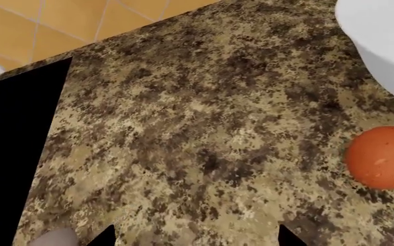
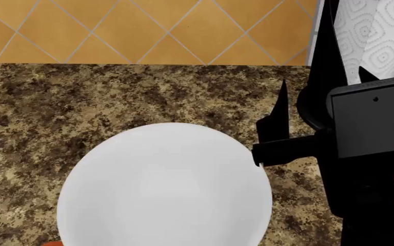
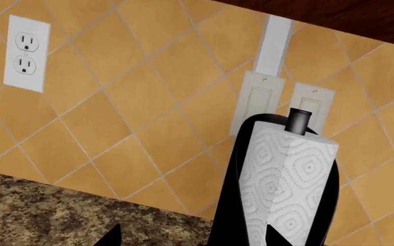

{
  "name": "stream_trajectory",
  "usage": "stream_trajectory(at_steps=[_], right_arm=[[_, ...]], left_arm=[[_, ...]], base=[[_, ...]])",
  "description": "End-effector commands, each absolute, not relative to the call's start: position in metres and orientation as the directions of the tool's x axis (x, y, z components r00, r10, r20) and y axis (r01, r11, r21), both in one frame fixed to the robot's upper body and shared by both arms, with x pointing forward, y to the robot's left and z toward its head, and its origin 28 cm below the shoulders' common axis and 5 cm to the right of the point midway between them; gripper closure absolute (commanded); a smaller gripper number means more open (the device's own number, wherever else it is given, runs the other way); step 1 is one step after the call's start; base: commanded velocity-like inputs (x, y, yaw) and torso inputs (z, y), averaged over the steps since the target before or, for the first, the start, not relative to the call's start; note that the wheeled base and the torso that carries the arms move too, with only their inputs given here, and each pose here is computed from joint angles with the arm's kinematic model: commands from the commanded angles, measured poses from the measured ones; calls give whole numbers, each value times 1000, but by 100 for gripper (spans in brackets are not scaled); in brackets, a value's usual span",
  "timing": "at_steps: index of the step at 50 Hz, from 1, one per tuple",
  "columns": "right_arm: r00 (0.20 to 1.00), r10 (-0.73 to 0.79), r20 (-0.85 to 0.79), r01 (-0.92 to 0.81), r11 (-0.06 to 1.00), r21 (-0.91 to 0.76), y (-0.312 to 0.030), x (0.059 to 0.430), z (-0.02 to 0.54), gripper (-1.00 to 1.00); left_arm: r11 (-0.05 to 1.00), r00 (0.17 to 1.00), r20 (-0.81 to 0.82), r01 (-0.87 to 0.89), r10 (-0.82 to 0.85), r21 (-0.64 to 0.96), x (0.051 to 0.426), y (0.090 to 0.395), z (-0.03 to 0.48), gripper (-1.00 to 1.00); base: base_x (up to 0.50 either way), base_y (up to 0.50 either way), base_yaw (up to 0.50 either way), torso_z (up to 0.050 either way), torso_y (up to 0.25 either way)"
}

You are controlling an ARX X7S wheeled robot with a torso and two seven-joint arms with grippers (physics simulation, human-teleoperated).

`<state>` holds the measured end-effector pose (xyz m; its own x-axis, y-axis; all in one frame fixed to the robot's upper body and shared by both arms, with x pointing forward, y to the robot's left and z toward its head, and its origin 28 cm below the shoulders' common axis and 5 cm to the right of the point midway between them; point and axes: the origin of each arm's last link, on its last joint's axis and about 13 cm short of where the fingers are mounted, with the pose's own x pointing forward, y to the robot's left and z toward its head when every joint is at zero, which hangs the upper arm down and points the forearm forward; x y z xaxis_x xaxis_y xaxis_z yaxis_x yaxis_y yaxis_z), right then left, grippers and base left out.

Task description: Place the eggs and milk next to the bowl.

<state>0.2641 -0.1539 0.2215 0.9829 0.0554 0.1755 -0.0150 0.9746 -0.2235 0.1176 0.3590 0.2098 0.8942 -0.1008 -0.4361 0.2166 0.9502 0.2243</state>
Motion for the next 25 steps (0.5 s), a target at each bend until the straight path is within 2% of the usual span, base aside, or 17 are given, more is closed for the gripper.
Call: stream_trajectory(at_steps=[1, 25], right_arm=[[983, 58, 174, -19, 975, -221, -154, 266, 220, -100], [984, 57, 169, -19, 976, -218, -154, 266, 217, -100]], left_arm=[[979, 898, -439, 106, -20, 172, 112, 360, 208, -100], [986, 871, -462, -149, 168, 78, 105, 371, 202, -100]], base=[[0, 0, 0, 0, 0], [0, 0, 0, 0, 0]])
